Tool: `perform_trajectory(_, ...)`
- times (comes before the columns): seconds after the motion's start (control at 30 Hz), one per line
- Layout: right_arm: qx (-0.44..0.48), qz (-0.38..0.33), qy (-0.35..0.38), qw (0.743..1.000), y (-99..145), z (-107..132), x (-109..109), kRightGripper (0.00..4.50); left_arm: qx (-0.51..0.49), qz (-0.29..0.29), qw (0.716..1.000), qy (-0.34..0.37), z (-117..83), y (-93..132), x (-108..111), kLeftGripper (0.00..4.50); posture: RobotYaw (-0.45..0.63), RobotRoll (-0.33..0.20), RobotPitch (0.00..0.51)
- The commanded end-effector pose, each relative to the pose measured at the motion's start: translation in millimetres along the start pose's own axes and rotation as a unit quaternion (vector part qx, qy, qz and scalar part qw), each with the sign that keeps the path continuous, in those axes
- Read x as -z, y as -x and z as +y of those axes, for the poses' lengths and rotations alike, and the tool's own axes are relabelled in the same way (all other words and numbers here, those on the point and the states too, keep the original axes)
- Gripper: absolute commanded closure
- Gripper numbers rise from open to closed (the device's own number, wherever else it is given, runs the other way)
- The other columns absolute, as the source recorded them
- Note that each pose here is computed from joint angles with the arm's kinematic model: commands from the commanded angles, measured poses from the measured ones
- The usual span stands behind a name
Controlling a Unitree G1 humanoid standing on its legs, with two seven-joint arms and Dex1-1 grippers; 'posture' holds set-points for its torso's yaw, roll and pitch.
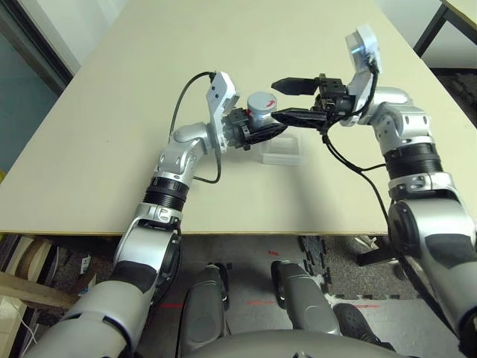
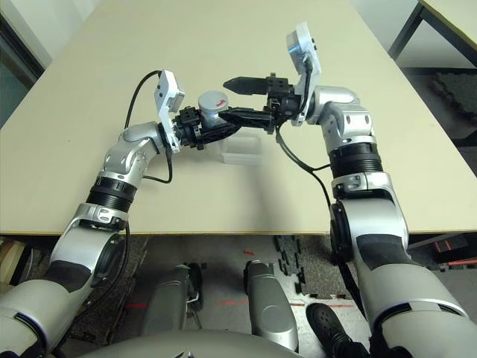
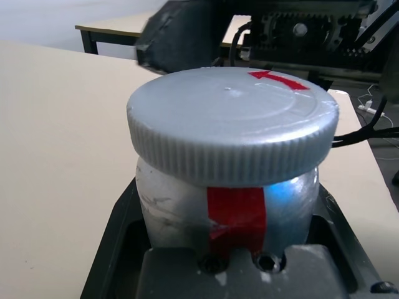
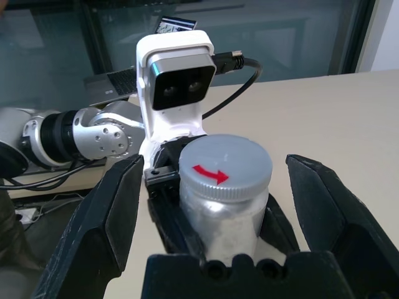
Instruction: Pour the medicine from the bottle into the box.
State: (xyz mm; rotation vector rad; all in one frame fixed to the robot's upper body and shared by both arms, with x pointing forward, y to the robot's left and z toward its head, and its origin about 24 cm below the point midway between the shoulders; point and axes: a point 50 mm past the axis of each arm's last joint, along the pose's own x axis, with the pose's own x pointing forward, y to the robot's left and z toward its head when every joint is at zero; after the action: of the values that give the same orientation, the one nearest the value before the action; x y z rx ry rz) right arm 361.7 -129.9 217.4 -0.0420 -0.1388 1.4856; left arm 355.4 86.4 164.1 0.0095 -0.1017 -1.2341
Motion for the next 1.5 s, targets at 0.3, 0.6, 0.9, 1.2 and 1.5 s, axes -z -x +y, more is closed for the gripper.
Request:
perform_trajectory(0.3, -0.007, 0.014, 0.02, 1.0, -20.0, -4.9, -0.3, 0.0, 0.012, 0.003, 1.0, -0.008, -3.2, -3.7, -1.5, 1.86, -0.21, 0.0, 0.149)
perform_trajectory(0.6, 0.001, 0.012, 0.025, 1.0, -19.8, -6.4, -0.9, 1.92, 0.012, 0.001, 1.0, -0.007, -3.8, -4.3, -1.4, 1.86, -0.22, 0.0, 0.148)
perform_trajectory(0.9, 0.067, -0.099, -0.032, 0.992, -2.0, -13.6, -25.8, 1.92, 0.01, 0.001, 1.0, -0.006, -3.9, -4.0, -0.3, 1.86, -0.22, 0.0, 0.145)
perform_trajectory(1.2, 0.237, -0.056, 0.003, 0.97, 55.8, -19.3, -31.3, 1.92, 0.003, -0.002, 1.0, -0.004, -2.2, -3.3, -0.6, 1.86, -0.22, 0.0, 0.151)
perform_trajectory(1.5, 0.38, 0.083, 0.041, 0.921, 120.6, -8.3, -22.5, 1.92, -0.003, -0.003, 1.0, -0.004, -0.4, -1.9, 0.4, 1.86, -0.24, 0.0, 0.157)
